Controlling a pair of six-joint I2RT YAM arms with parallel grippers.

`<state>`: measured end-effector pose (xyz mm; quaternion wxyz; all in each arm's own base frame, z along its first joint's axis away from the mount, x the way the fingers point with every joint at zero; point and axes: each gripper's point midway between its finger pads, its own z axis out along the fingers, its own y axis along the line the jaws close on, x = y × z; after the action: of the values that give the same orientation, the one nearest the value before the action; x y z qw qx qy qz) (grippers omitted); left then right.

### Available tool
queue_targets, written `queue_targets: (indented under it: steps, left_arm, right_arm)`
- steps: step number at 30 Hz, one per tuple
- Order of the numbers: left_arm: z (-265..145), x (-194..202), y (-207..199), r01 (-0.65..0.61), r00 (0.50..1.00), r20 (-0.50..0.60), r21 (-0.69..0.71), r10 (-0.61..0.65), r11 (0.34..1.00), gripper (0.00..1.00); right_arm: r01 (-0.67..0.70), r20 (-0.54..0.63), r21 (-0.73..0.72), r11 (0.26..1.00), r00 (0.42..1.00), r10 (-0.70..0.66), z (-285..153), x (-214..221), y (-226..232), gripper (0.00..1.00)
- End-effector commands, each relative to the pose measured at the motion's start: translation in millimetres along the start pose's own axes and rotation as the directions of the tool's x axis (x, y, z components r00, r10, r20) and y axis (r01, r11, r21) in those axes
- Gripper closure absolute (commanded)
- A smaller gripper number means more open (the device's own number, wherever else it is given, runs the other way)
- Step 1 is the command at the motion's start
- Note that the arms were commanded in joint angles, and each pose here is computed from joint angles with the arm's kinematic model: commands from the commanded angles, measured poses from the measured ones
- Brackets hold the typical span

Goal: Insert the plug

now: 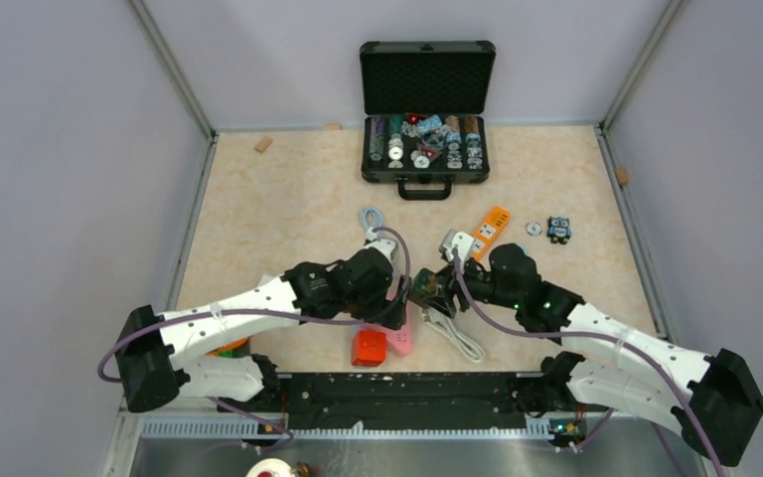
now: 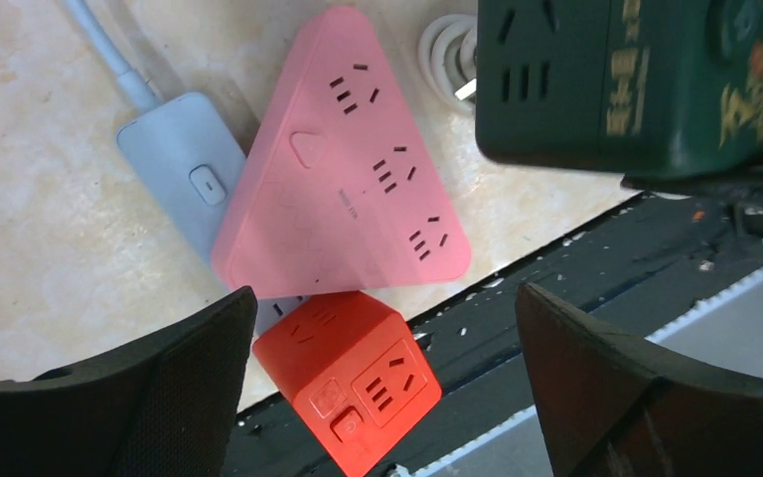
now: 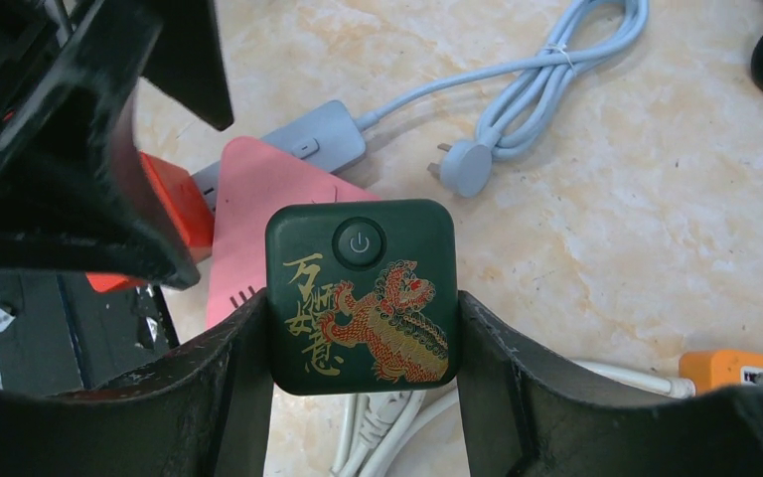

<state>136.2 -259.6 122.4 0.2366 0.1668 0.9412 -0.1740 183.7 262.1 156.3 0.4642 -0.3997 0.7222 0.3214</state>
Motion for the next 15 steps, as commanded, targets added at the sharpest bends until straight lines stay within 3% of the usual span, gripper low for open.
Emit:
queue_targets:
  steps: [1,10,15]
  left_arm:
    - [1.1,-14.8,-12.1,0.045,0.999,-0.004,0.202,-0.045,0.978,0.01]
    - [10.7,-22.4,23.0,0.144,0.990,-0.039,0.273,-0.139,0.951,0.05]
    - [13.1,-21.9,45.9,0.140,0.990,-0.065,0.260,-0.127,0.956,0.07]
  right_arm:
    - [0.124,0.124,-0.064,0.990,0.985,-0.115,2.7,-21.8,7.8,1.00]
    - [0.257,0.153,-0.091,0.962,0.958,-0.241,9.9,-15.3,9.1,1.00]
    - [0.301,0.151,-0.110,0.947,0.947,-0.284,20.2,-11.2,7.9,1.00]
